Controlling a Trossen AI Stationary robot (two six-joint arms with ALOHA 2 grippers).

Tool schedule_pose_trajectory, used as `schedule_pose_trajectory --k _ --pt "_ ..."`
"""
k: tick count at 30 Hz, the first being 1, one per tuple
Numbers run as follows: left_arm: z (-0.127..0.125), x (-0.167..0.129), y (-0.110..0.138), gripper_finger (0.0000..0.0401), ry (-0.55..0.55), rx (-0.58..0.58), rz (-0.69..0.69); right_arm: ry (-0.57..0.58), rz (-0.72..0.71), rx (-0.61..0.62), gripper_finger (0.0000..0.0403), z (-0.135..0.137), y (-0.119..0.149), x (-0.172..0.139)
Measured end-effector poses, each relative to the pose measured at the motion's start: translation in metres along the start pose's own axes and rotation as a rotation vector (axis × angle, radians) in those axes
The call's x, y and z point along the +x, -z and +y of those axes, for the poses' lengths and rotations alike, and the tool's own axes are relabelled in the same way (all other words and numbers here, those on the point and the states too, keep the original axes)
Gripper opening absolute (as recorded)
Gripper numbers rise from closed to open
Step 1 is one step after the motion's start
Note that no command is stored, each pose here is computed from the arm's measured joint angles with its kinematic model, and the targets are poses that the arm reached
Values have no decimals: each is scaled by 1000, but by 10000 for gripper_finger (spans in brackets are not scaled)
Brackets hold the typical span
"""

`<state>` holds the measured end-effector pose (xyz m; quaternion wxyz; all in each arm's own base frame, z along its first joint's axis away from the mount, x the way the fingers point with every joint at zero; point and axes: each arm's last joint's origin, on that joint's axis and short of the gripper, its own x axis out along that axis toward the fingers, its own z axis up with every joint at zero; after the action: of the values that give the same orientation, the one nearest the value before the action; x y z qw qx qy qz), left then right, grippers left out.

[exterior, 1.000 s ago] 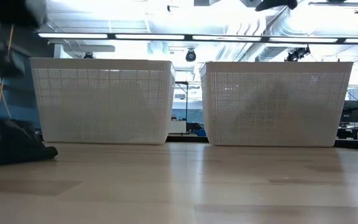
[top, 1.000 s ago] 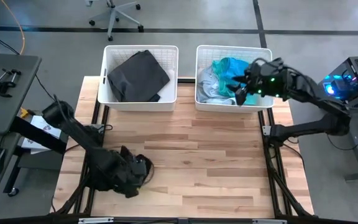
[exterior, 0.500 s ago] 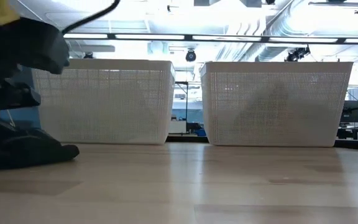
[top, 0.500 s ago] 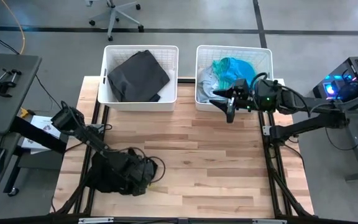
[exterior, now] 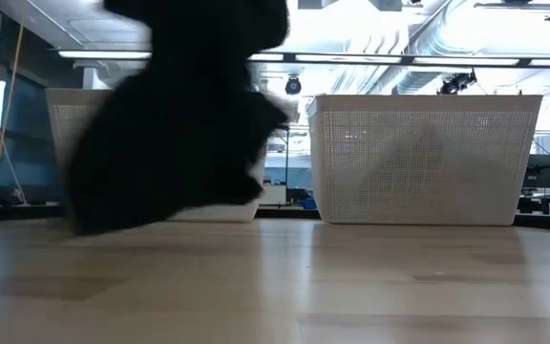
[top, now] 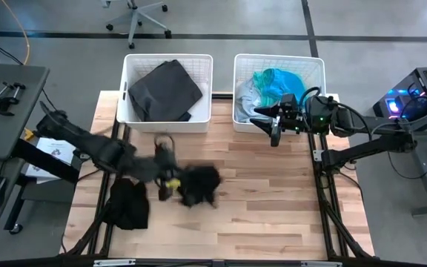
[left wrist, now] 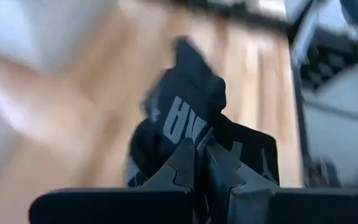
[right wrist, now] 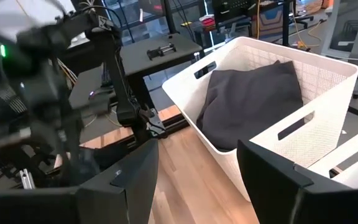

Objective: Sort clothes
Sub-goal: Put the black boxers into the left white bin

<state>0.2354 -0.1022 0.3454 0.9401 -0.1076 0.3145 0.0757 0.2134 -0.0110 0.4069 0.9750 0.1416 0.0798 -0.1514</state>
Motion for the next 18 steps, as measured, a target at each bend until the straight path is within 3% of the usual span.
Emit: schedule_pose_trajectory --k 5,11,16,18 --pt "26 -46 -51 1 -137 60 -253 0 0 2 209 0 0 0" --pt "52 -75 -91 1 -311 157 -389 0 0 7 209 0 0 0" --pt "83 -89 -114 1 -609 249 -449 24 -8 23 209 -1 0 0" --pt "101 -89 -121 1 -701 234 -448 26 -9 23 209 -1 0 0"
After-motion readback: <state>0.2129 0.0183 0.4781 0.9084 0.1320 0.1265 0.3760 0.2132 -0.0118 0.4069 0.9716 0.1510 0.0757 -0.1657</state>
